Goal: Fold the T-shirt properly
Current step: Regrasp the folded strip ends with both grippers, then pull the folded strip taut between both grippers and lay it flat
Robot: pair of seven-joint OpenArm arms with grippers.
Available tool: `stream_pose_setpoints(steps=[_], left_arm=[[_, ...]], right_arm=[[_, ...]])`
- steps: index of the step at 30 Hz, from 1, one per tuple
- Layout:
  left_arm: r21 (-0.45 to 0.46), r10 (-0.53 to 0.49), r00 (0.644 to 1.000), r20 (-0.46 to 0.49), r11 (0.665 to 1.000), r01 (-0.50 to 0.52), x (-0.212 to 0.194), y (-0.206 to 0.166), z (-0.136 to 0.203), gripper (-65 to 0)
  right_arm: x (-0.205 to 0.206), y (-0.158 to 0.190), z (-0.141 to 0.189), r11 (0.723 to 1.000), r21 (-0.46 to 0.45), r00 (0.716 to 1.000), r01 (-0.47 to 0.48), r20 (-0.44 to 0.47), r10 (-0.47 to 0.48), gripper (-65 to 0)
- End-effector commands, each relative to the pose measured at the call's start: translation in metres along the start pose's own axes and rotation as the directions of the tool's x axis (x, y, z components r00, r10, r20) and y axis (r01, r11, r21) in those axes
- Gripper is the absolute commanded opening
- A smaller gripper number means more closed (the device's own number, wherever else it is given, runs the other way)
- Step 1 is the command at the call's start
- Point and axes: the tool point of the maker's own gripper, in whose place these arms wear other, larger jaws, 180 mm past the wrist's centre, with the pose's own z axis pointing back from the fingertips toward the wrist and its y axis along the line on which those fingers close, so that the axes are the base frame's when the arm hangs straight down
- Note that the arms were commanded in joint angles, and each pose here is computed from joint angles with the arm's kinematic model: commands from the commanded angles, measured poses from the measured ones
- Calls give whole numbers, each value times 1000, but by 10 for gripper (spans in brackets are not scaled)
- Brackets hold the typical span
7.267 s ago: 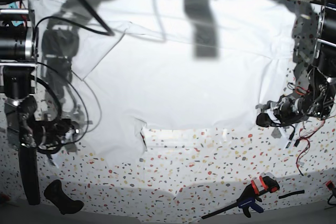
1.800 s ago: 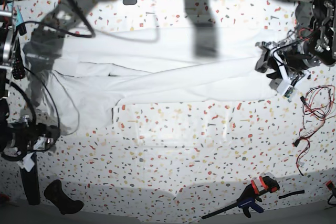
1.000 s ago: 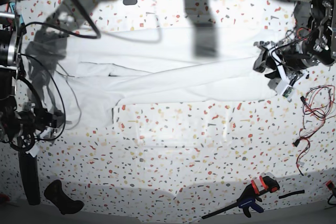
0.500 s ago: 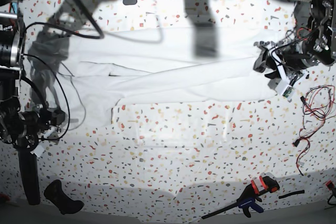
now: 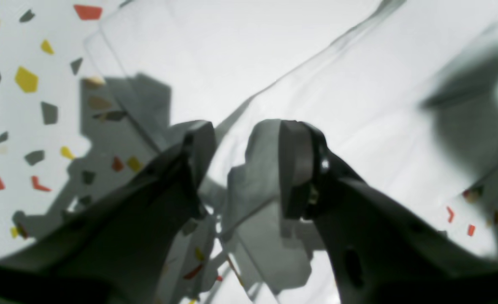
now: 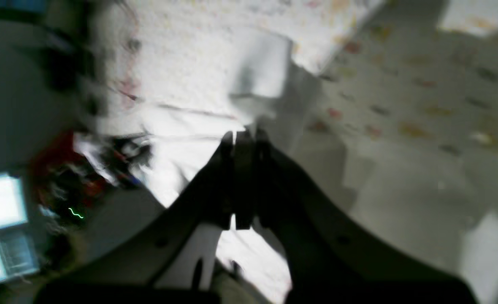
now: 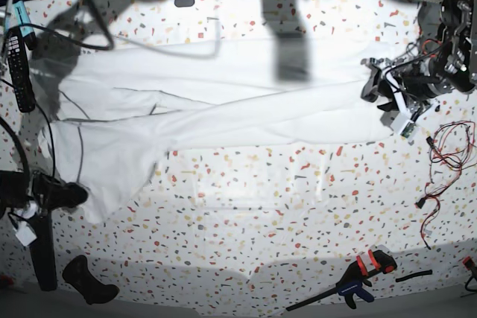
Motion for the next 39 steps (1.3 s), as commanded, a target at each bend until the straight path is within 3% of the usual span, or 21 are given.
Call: stream_pose_setpoints(steps=[1, 8, 17, 22, 27, 32, 35, 37, 39], left_arm=[[9, -20, 999, 40, 1000, 20, 15, 5, 6, -402], [9, -20, 999, 41, 1000, 19, 15, 5, 6, -402], [9, -20, 999, 40, 1000, 20, 15, 5, 6, -402], [9, -20, 999, 41, 1000, 19, 15, 5, 6, -402], [9, -20, 999, 41, 1000, 20, 15, 5, 6, -402], [9, -20, 999, 40, 1000, 20, 15, 5, 6, -402], [9, -20, 999, 39, 1000, 20, 14, 6, 6, -403], [10, -20, 999, 34, 1000, 20, 14, 6, 6, -403], [10, -20, 999, 32, 1000, 20, 13, 6, 6, -403]], right_arm=[[5, -1, 16, 999, -22, 999, -26, 17, 27, -650], [-60, -21, 22, 994, -98, 991, -41, -130, 28, -650], [-128, -13, 9, 991, -85, 950, -105, -303, 75, -650], [-163, -2, 18, 978, -75, 895, -196, -420, 147, -650], [-191, 14, 33, 953, -47, 813, -299, -535, 229, -650], [-200, -7, 48, 898, -135, 728, -420, -640, 244, -650], [-201, -33, 63, 843, -226, 679, -489, -705, 204, -650], [-188, -42, 58, 815, -271, 720, -513, -653, 236, -650], [-182, -51, 57, 787, -306, 729, -536, -638, 248, -650]])
